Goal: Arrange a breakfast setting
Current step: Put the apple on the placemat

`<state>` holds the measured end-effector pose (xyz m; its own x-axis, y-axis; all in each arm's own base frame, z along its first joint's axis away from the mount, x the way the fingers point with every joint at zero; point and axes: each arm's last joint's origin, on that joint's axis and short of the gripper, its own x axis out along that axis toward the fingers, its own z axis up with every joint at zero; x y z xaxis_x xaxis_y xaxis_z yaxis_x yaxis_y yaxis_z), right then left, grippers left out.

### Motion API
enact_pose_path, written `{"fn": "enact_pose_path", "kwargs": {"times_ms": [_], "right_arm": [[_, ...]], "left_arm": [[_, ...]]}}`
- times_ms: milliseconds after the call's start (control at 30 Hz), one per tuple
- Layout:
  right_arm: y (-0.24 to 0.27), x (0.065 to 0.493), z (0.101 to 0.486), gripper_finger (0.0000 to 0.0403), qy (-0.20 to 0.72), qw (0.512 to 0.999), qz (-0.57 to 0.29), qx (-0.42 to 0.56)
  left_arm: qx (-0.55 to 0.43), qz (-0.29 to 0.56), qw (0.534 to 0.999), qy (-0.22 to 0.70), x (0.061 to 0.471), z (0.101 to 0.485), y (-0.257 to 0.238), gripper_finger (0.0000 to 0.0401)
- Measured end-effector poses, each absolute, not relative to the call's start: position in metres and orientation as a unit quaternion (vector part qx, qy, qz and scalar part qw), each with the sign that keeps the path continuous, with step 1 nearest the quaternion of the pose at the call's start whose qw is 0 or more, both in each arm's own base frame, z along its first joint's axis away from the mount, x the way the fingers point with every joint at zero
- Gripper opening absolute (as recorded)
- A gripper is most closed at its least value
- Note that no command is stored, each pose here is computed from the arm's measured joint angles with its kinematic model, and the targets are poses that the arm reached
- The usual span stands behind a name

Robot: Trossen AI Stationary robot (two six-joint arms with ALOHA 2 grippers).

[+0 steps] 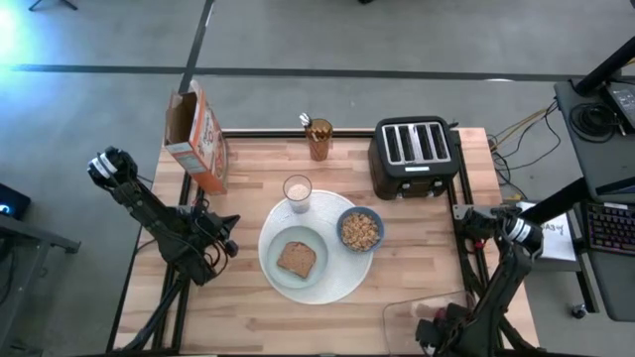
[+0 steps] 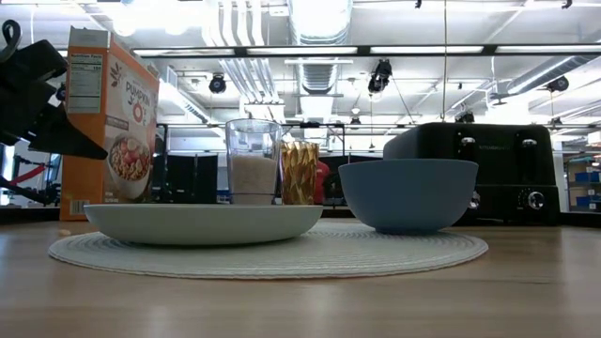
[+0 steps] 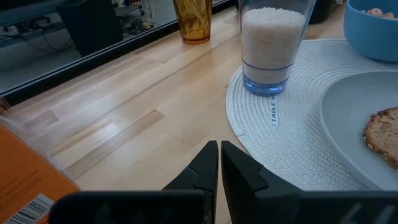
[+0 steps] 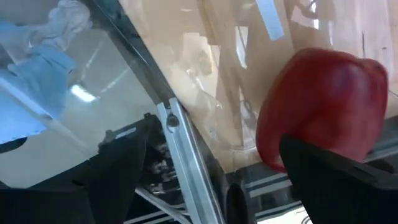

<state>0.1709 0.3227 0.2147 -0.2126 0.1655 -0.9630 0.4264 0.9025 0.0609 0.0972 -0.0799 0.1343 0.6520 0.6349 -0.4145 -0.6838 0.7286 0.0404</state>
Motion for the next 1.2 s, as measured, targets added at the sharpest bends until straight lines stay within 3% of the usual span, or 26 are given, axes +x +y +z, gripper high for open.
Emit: {"fn": "enact_pose_path", "kwargs": {"times_ms": [333,467,1200], "right_arm": [[0.31,0.165,0.223,0.0361,0.781,0.588,-0.14,0.157],[0.309,0.165,0.221,0.0361,0.785,0.594,-0.113,0.132],[0.282,0.153,0.187,0.0361,0.807,0.583,-0.092,-0.022]], "left_arm": [[-0.06,0.364,0.907,0.204,0.097,0.134,-0.08,0.0002],[-0.06,0.364,0.907,0.204,0.097,0.134,-0.08,0.0002],[-0.06,0.364,0.907,0.204,0.097,0.134,-0.08,0.0002]]}}
